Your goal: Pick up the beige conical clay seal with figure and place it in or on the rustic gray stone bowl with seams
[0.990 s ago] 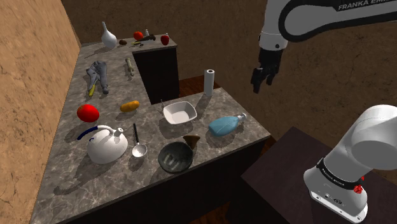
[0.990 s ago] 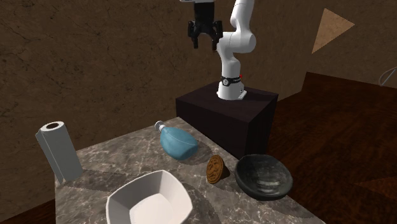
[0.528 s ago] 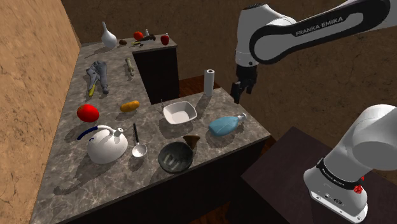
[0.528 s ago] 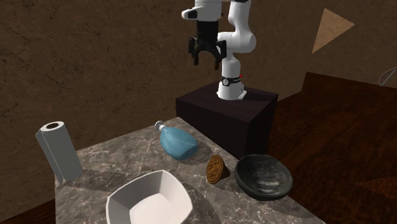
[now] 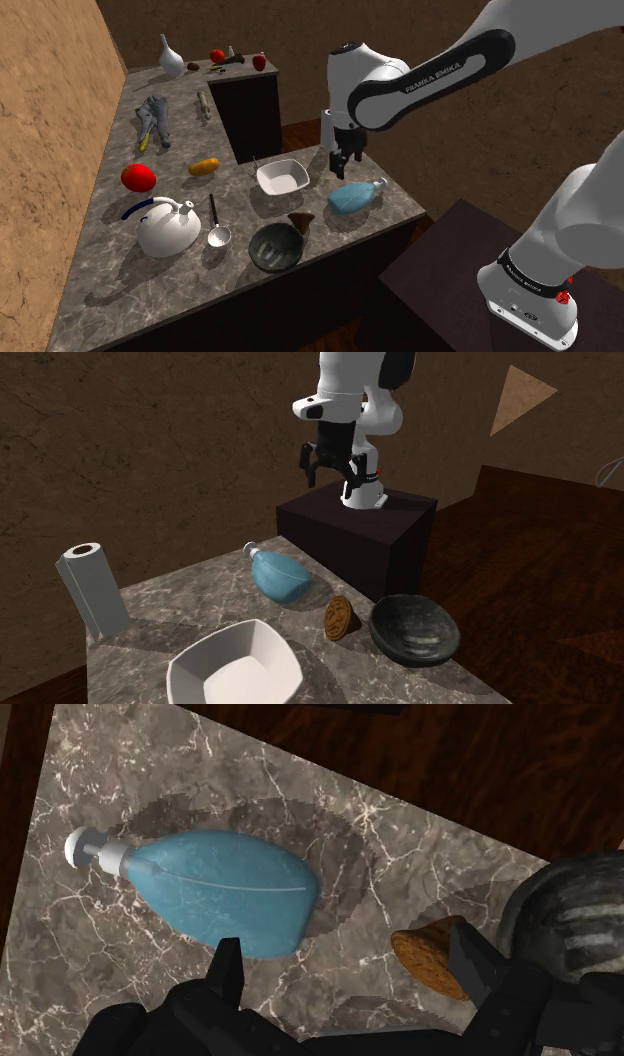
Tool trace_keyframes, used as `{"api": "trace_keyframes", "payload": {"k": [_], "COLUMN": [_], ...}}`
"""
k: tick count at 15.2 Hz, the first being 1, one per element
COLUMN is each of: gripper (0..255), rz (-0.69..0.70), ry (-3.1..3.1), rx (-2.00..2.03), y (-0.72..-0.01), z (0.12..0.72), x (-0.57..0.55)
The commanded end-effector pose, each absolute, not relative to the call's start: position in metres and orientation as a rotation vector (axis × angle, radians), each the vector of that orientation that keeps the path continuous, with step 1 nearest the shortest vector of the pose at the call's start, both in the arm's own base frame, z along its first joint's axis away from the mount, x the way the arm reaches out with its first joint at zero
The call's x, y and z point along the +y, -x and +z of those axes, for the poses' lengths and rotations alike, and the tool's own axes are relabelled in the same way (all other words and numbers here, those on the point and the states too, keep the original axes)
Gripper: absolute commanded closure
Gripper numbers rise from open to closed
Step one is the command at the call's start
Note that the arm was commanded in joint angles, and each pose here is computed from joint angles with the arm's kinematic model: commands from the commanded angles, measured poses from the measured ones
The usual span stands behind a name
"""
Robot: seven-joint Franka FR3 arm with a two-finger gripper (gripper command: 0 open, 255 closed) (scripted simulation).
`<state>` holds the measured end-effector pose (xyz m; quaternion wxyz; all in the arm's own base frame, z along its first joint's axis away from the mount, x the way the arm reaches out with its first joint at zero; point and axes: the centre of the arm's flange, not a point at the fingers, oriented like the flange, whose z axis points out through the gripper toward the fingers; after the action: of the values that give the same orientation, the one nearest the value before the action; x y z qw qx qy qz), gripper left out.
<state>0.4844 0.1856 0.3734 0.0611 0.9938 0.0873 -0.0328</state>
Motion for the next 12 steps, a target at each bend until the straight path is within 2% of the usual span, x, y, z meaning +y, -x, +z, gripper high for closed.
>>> {"api": "trace_keyframes", "payload": {"k": [1,12], "gripper": [0,0], "rz": [-0.096,-0.087], "ry": [-2.989,-2.885], "rx": [0.297,0.465], "y": [-0.497,-0.561], "z": [0.351,0.249], "x": [0.204,0.297]}}
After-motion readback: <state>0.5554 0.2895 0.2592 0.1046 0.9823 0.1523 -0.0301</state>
